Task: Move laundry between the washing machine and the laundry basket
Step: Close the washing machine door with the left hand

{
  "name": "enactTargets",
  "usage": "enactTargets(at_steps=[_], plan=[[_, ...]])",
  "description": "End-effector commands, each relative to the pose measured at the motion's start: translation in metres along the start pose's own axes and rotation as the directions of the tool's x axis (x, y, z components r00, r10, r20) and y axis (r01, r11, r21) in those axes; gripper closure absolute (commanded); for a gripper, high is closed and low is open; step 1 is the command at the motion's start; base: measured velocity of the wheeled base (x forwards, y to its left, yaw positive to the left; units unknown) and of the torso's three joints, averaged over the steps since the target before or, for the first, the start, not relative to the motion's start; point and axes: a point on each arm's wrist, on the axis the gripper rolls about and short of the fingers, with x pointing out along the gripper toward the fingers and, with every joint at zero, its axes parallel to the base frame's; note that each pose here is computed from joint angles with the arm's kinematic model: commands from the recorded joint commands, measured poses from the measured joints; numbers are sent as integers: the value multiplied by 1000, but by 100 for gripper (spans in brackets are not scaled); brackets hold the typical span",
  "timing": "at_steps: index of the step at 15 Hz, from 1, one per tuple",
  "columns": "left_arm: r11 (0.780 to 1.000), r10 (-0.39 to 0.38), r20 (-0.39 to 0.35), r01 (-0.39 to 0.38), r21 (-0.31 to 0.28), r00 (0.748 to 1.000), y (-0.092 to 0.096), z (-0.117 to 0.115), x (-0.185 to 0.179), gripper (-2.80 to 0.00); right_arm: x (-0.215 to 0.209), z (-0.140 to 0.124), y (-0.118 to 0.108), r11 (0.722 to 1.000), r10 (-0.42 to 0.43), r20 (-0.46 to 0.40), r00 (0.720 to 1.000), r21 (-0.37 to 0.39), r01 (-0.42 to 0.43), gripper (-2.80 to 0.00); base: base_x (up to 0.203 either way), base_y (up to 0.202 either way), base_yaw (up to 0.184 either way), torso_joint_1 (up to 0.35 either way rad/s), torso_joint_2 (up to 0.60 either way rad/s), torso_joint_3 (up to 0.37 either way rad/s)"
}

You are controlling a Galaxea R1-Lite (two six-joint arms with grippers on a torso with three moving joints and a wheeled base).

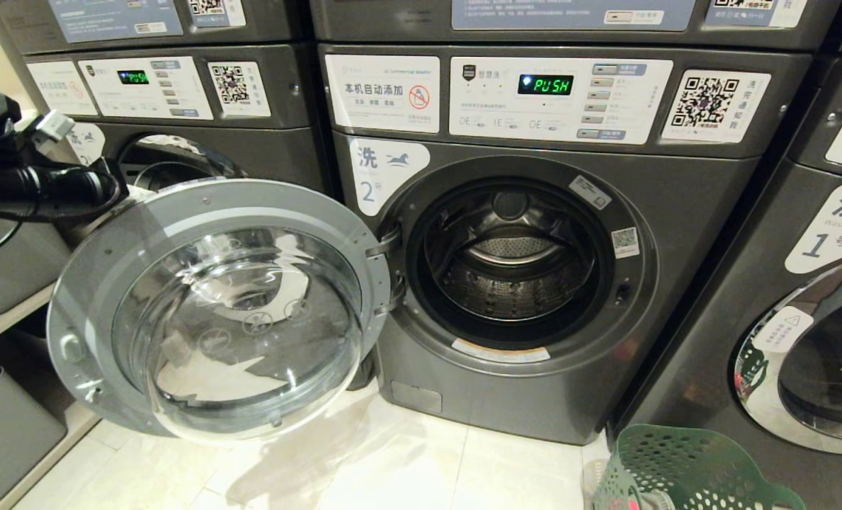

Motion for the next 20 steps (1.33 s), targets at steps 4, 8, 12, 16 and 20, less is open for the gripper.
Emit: enactTargets(at_steps=[4,8,12,16,20], plan=[[997,-3,-123,-7,-74,992,-34,-3,-50,0,0,0,0,1000,0,-2,1000,1,0,0,0,0,0,0,0,0],[989,-80,-241,47,-139,967,-70,-15,-90,0,0,0,0,1000,0,0,1000,0,0,0,0,0,0,0,0,0],[981,-161,-393,102,-165,905,-115,-36,-109,0,0,0,0,1000,-1,0,1000,1,1,0,0,0,0,0,0,0],[985,-153,-350,115,-128,924,-120,-32,-118,0,0,0,0,1000,-3,-1,1000,12,3,0,0,0,0,0,0,0],[998,22,58,-26,58,998,-78,17,-85,0,2,0,0,1000,-6,36,999,14,6,0,0,0,0,0,0,0]])
